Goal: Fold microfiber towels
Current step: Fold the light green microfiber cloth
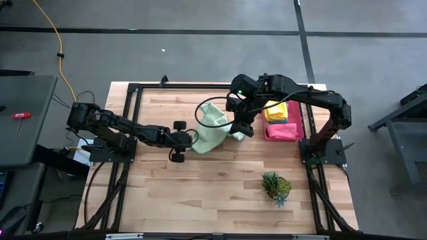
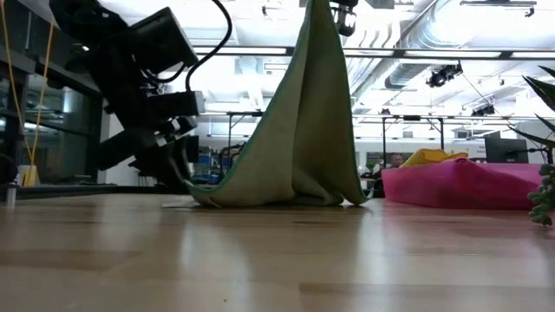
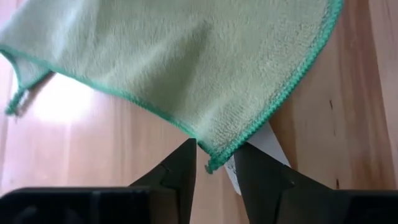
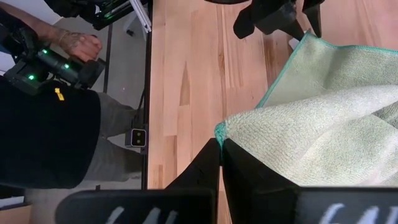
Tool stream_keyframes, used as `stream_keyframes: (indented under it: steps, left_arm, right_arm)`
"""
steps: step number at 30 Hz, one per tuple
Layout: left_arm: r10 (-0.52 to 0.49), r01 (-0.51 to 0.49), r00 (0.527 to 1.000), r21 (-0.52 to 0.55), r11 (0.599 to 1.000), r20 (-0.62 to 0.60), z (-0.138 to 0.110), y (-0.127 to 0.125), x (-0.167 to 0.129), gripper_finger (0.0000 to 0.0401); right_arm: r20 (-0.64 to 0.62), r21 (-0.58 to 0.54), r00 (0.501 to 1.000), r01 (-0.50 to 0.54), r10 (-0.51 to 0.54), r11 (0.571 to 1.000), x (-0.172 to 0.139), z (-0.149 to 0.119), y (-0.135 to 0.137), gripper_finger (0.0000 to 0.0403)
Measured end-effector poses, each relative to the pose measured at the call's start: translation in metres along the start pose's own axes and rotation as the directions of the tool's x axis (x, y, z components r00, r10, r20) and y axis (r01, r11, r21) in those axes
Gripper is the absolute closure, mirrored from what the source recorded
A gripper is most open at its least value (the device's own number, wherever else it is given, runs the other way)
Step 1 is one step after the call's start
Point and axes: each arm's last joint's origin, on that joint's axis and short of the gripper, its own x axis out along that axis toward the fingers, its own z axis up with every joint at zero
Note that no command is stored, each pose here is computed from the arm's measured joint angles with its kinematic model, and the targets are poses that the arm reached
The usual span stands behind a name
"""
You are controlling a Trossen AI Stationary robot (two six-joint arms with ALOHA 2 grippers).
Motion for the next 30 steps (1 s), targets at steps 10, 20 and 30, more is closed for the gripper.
stream_keyframes:
  steps: [10, 20, 30]
  left_arm:
    - [0.006, -0.010, 0.999, 0.119, 0.993, 0.035, 0.0035, 0.0006, -0.0001, 0.0309]
    - [-0.015, -0.002, 0.998, 0.273, 0.962, 0.059, 0.0055, 0.0002, -0.0002, 0.0309]
    - [-0.020, -0.002, 0.998, 0.362, 0.932, 0.058, 0.0054, 0.0000, -0.0001, 0.0315]
  right_arm:
    - [0.000, 0.000, 1.000, 0.000, 0.000, 1.000, 0.0000, 0.0000, 0.0000, 0.0403]
    - [0.000, 0.000, 1.000, 0.000, 0.000, 1.000, 0.0000, 0.0000, 0.0000, 0.0403]
    - [0.000, 0.000, 1.000, 0.000, 0.000, 1.000, 0.0000, 0.0000, 0.0000, 0.0403]
